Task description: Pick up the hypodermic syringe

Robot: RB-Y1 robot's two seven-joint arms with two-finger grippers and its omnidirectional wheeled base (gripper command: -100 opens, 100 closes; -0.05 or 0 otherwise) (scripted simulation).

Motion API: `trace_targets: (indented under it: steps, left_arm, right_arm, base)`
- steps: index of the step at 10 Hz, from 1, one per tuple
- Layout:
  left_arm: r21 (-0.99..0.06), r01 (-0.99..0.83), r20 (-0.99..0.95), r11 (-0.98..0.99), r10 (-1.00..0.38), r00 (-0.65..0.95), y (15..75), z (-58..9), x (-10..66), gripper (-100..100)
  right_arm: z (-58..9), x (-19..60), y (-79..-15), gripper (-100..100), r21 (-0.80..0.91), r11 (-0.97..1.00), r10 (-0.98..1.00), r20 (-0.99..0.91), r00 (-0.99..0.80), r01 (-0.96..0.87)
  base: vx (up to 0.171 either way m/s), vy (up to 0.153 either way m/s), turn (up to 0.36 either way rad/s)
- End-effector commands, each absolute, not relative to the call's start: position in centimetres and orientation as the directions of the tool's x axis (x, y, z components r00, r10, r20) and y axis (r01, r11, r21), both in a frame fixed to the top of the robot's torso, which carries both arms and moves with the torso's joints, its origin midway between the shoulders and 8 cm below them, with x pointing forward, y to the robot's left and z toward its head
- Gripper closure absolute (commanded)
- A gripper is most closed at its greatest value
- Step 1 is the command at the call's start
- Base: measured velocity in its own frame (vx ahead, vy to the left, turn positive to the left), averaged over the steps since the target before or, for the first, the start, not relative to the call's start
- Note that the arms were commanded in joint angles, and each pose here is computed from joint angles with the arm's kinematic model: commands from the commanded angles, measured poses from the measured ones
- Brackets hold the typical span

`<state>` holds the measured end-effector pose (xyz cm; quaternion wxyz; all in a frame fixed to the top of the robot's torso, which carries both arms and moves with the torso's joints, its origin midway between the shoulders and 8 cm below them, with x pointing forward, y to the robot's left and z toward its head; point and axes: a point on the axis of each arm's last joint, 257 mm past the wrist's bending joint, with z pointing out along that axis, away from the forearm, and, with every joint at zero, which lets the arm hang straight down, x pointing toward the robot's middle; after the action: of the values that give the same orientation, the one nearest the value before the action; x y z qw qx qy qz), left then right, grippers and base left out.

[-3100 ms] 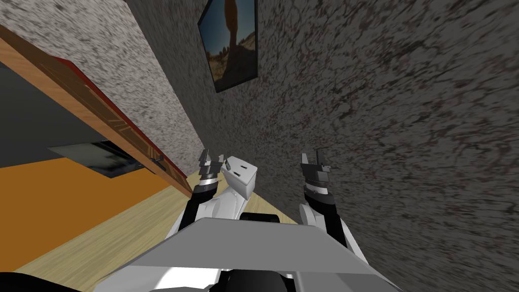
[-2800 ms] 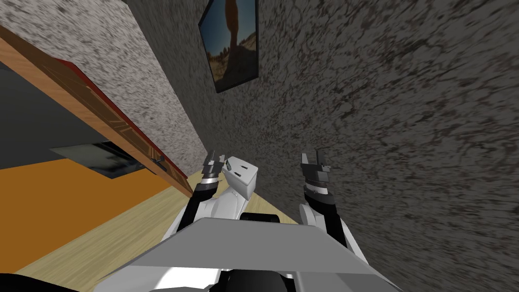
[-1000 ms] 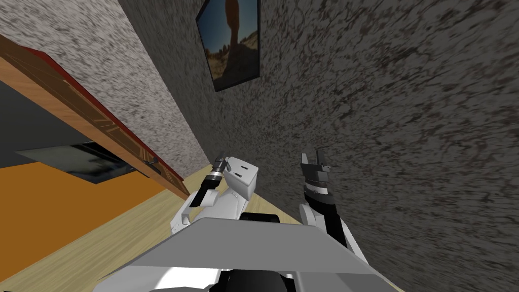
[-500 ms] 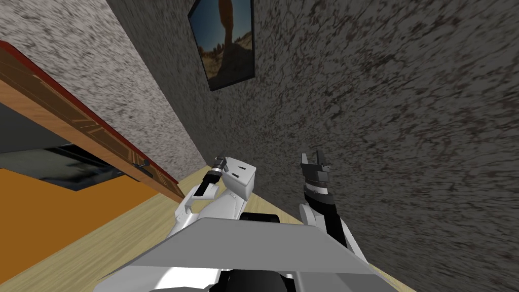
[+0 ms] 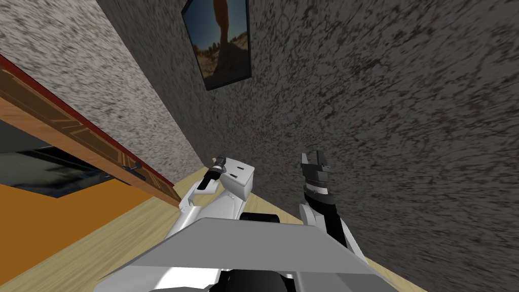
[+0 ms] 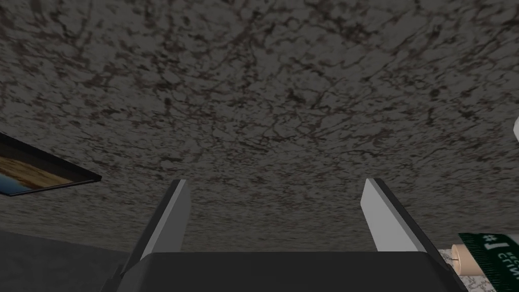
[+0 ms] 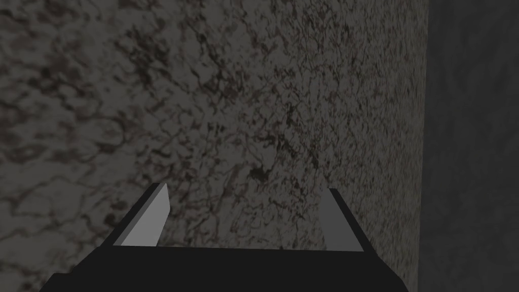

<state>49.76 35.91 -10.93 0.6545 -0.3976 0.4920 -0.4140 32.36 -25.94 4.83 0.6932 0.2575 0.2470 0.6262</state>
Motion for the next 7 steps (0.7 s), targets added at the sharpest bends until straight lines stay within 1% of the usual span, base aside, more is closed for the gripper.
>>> trace_targets:
  steps: [1, 7]
  left_arm:
    - [-0.929, 0.117, -0.329, 0.352, -0.927, 0.18, 36.6, -11.4, 50.1, -100]
    - [-0.913, -0.043, -0.404, 0.405, -0.889, 0.215, 40.7, -13.7, 52.5, -100]
  right_arm:
    - [4.8, 32.4, -25.9, 0, 0.666, 0.083, 0.995, -0.02, 0.094, -0.741]
    - [4.8, 32.4, -25.9, 0, 0.666, 0.083, 0.995, -0.02, 0.094, -0.741]
  base:
    - [-0.004, -0.011, -0.038]
    - [-0.005, -0.016, -0.059]
